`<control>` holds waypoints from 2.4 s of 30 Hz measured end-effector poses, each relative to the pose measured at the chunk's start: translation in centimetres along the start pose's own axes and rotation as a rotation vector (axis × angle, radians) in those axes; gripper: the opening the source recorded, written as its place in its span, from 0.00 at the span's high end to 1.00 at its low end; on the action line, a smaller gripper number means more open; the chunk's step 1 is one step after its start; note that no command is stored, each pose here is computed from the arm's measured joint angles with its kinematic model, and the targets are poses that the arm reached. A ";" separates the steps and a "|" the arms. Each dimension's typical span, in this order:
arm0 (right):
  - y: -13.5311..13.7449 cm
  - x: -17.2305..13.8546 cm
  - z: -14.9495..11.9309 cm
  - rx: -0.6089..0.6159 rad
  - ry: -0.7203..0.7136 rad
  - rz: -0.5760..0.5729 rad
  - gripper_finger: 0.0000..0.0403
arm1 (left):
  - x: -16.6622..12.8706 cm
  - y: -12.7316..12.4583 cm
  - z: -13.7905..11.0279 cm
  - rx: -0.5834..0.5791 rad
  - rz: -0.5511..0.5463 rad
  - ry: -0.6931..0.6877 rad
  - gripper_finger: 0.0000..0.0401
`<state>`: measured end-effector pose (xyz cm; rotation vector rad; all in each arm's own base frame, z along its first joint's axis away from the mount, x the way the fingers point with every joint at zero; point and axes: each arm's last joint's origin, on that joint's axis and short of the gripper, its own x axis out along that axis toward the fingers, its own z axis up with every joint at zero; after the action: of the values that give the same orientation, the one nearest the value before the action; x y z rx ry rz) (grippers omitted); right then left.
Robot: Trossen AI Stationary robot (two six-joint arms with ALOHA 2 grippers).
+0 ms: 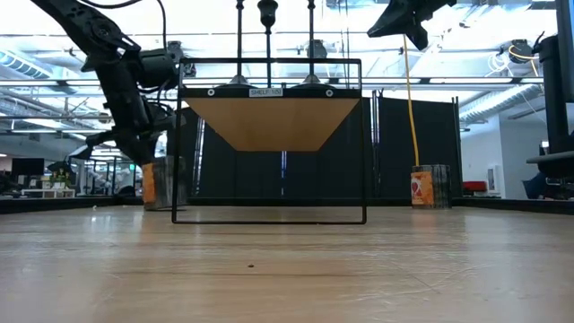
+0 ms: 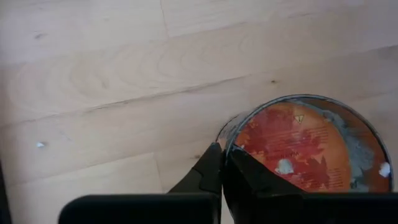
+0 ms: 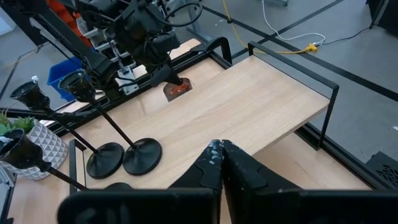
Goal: Pick & Place candle stick holders
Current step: Put the left orange scented candle on the shelf
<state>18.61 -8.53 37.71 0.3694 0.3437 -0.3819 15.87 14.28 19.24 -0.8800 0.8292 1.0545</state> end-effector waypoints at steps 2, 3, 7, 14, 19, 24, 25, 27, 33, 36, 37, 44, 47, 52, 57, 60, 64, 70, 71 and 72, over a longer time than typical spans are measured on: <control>0.0 0.0 0.0 0.000 0.000 0.000 1.00 | 0.0 0.0 0.0 0.001 0.003 -0.003 0.98; 0.0 0.0 0.0 0.000 0.000 0.000 1.00 | 0.0 0.0 0.0 0.001 0.003 -0.004 0.98; 0.0 0.0 0.0 0.000 0.000 0.000 1.00 | 0.0 0.0 0.0 0.008 0.003 -0.005 0.99; 0.0 0.0 0.0 0.000 0.000 0.000 1.00 | -1.1 -0.1 0.2 0.003 -0.069 -0.063 0.99; 0.0 0.0 0.0 0.000 0.000 0.000 1.00 | -4.0 -0.4 1.0 -0.005 -0.138 -0.161 0.99; 0.0 0.0 0.0 0.000 0.000 0.000 1.00 | -8.7 -0.7 2.3 0.019 -0.135 -0.221 1.00; 0.0 0.0 0.0 0.000 0.000 0.000 1.00 | -9.6 -0.7 2.5 0.031 -0.120 -0.221 1.00; 0.0 0.0 0.0 -0.005 -0.001 0.000 1.00 | -11.6 -0.9 3.2 0.045 -0.112 -0.247 1.00; 0.0 0.0 0.0 -0.015 -0.001 -0.001 1.00 | -17.0 -1.9 5.4 0.068 -0.170 -0.391 1.00; 0.0 0.0 0.0 -0.015 -0.001 -0.002 1.00 | -18.4 -2.7 6.5 0.089 -0.183 -0.439 1.00; 0.0 0.0 0.0 -0.015 -0.001 -0.002 1.00 | -18.5 -3.1 6.8 0.099 -0.178 -0.447 1.00; 0.0 0.0 0.0 -0.015 -0.002 -0.003 1.00 | -17.8 -6.8 10.1 0.175 -0.217 -0.484 1.00; 0.0 0.0 0.0 -0.015 -0.002 -0.003 1.00 | -16.5 -8.5 11.4 0.224 -0.225 -0.453 1.00; 0.0 0.0 0.0 -0.015 -0.002 -0.003 1.00 | -14.6 -11.1 13.6 0.294 -0.206 -0.405 1.00; 0.0 0.0 0.0 -0.015 -0.001 -0.003 1.00 | -13.4 -12.6 15.7 0.333 -0.195 -0.326 1.00; 0.0 0.0 0.0 -0.015 0.000 -0.003 1.00 | -13.4 -13.1 16.8 0.346 -0.169 -0.293 1.00; 0.0 0.0 0.0 -0.015 0.001 -0.003 1.00 | -12.7 -13.7 17.8 0.365 -0.130 -0.233 1.00; 0.0 0.0 0.0 -0.015 0.002 -0.004 1.00 | -12.5 -14.5 18.6 0.380 -0.130 -0.222 1.00; 0.0 0.0 0.0 -0.015 0.002 -0.004 1.00 | -12.4 -14.5 18.6 0.381 -0.127 -0.215 1.00; 0.0 0.0 0.0 -0.015 0.002 -0.004 1.00 | -12.3 -14.6 18.5 0.385 -0.125 -0.210 1.00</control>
<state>18.60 -8.54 37.69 0.3549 0.3488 -0.3825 29.02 22.91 40.68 -0.4799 0.7563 0.8247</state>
